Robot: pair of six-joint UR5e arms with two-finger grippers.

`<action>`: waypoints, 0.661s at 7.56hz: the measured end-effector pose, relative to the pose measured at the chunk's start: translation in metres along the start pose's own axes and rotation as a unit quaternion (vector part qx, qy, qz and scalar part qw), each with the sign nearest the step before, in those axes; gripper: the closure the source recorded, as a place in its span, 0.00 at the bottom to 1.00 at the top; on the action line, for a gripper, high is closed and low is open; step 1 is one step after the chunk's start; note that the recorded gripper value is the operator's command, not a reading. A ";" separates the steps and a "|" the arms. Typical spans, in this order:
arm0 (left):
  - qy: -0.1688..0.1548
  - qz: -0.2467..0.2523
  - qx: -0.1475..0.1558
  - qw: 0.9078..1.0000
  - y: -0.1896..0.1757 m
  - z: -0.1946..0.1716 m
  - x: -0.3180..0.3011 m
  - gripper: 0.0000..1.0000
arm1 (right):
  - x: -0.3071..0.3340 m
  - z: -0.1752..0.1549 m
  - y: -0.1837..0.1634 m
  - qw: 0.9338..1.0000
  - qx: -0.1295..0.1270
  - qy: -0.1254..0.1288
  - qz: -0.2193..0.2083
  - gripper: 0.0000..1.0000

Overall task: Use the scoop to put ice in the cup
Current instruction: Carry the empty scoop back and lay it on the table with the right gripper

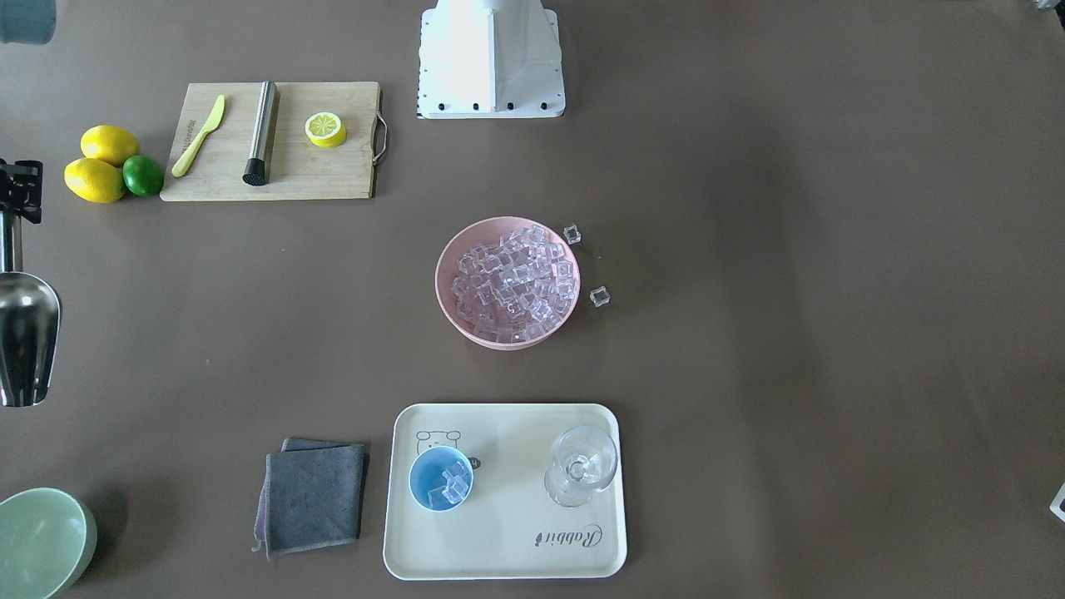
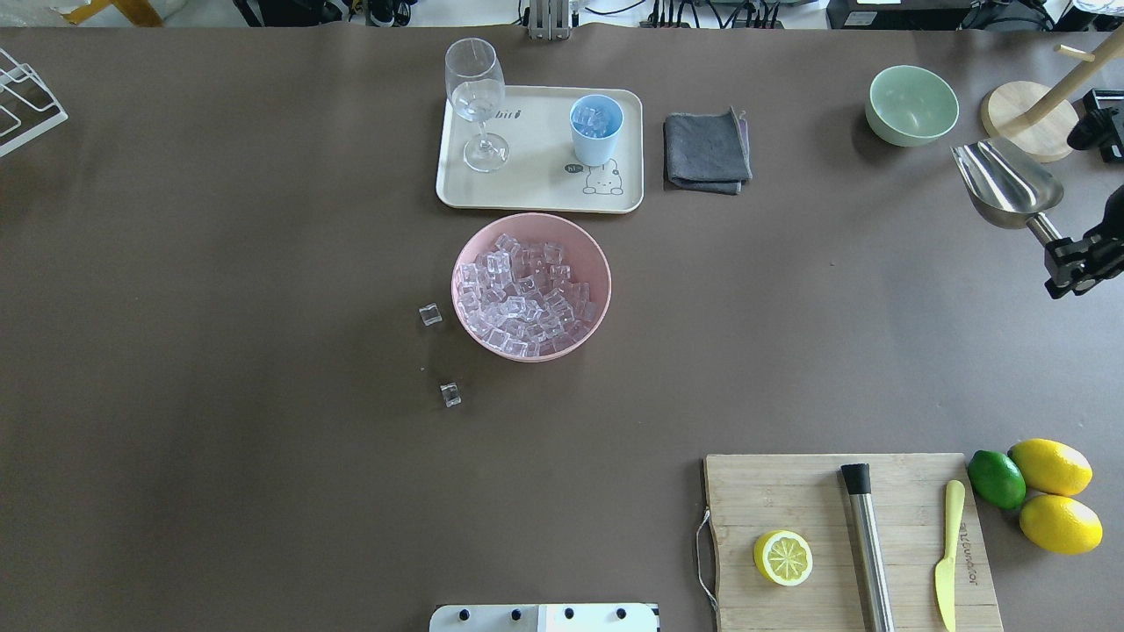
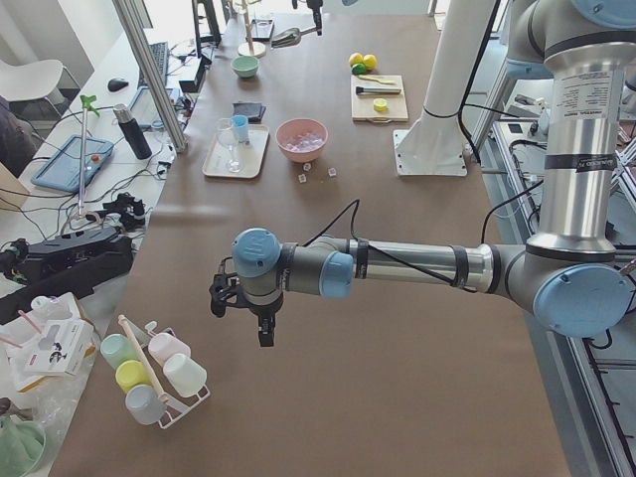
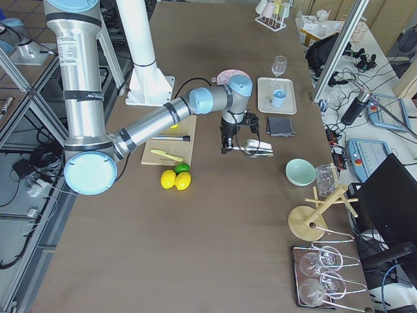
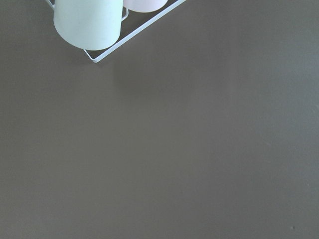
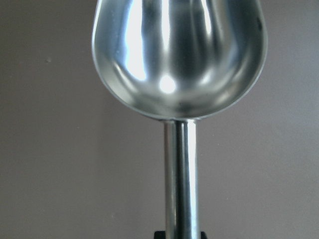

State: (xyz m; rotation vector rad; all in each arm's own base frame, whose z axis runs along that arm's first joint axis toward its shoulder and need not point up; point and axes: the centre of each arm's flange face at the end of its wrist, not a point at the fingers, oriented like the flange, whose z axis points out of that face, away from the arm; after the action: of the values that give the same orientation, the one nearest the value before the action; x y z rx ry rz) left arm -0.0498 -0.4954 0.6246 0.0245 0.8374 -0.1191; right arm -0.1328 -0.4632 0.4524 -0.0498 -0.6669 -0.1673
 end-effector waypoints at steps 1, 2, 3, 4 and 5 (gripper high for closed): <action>0.000 0.000 -0.002 1.000 0.013 -0.002 0.001 0.01 | 0.034 0.034 0.009 0.999 0.018 -0.012 0.033 1.00; 0.000 0.001 -0.002 1.000 0.021 -0.004 0.002 0.01 | 0.058 0.066 0.008 0.997 0.035 -0.024 0.062 1.00; 0.001 0.004 0.000 1.000 0.024 -0.006 0.004 0.01 | 0.071 0.089 0.004 0.995 0.047 -0.036 0.084 1.00; 0.000 0.004 -0.001 1.000 0.025 -0.005 0.003 0.01 | 0.071 0.102 0.003 0.993 0.047 -0.047 0.092 1.00; 0.001 0.004 -0.003 1.000 0.026 -0.004 0.003 0.01 | 0.066 0.111 0.003 0.993 0.042 -0.053 0.092 1.00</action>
State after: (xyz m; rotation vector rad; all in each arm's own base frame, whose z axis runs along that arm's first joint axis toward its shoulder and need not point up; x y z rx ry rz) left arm -0.0477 -0.4700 0.6189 0.0222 0.8387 -0.1092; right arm -0.1491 -0.4585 0.5804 -0.0382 -0.7710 0.0409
